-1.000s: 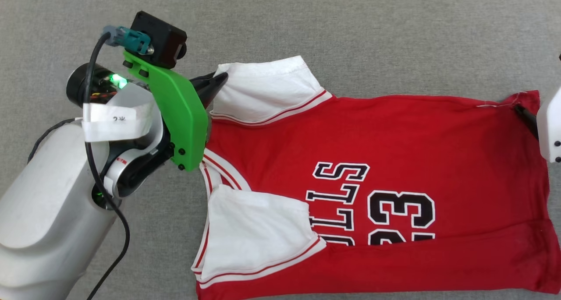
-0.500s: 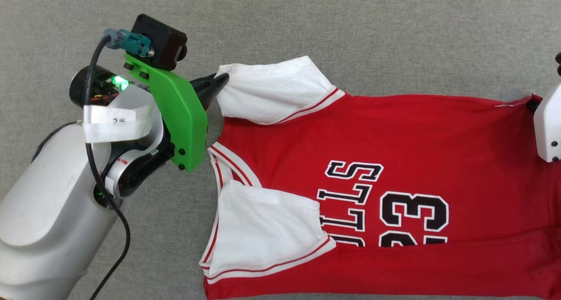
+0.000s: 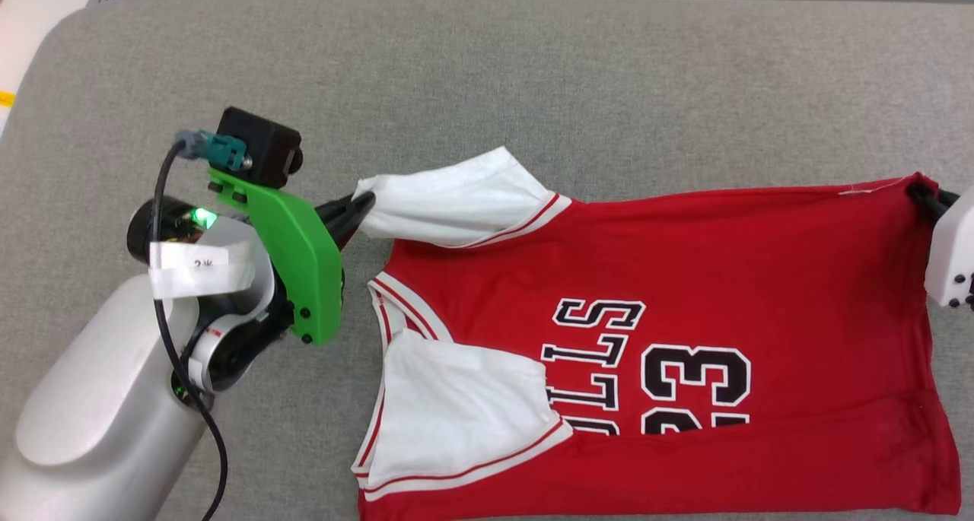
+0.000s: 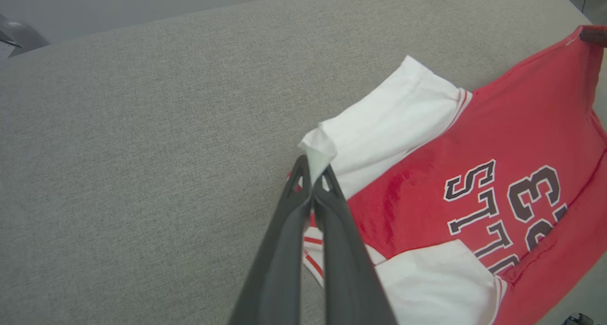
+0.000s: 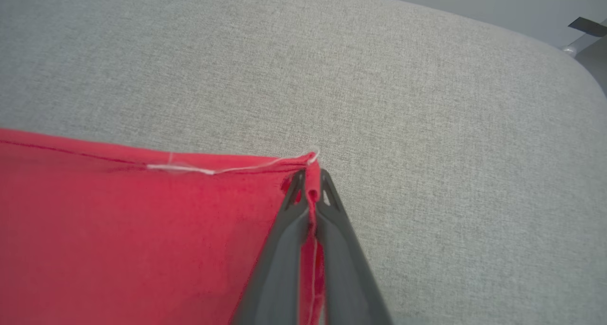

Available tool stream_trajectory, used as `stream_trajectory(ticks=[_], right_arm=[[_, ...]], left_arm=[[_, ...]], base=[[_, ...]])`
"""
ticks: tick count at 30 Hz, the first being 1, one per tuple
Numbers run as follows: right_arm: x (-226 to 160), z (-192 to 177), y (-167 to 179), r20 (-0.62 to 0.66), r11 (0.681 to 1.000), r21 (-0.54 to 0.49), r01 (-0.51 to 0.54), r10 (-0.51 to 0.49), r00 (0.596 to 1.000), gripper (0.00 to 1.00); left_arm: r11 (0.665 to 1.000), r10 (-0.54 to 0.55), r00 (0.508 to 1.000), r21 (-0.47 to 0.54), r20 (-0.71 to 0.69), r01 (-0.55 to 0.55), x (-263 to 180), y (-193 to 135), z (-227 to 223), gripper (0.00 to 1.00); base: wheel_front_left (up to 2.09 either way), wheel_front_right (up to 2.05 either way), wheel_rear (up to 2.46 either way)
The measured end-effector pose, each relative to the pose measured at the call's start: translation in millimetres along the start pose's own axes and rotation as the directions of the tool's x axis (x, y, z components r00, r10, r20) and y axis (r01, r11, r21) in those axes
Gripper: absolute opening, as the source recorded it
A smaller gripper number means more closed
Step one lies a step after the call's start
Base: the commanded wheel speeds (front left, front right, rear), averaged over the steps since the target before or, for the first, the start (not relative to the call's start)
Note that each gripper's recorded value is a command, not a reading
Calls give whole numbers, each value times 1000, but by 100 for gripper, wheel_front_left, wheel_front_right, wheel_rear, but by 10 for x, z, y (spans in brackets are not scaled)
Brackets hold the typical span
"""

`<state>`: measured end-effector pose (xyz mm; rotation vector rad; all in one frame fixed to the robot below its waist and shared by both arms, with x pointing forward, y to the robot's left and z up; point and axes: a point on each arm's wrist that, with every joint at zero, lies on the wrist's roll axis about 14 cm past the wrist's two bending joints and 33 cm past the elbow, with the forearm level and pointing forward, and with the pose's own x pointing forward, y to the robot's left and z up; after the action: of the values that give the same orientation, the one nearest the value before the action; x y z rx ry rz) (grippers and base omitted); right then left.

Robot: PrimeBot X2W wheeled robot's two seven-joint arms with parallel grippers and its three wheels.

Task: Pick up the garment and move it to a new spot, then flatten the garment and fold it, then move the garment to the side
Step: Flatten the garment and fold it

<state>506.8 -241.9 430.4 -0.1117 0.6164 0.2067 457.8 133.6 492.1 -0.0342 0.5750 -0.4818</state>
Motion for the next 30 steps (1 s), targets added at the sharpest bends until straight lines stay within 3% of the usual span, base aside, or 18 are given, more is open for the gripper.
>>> stream_trajectory(ticks=[11, 23, 30], right_arm=[[-576, -188, 136, 100, 996, 78, -46, 38, 994, 0], [-941, -732, 207, 19, 988, 139, -63, 61, 998, 0], [-1021, -1022, 300, -60, 983, 162, -82, 93, 994, 0]], left_arm=[[999, 20, 1000, -40, 10, -20, -484, -229, -317, 0], [995, -42, 979, -92, -198, 24, -794, -630, -1220, 0], [995, -46, 956, -100, -289, 18, -792, -646, -1579, 0]], base=[[0, 0, 0], [0, 0, 0], [0, 0, 0]])
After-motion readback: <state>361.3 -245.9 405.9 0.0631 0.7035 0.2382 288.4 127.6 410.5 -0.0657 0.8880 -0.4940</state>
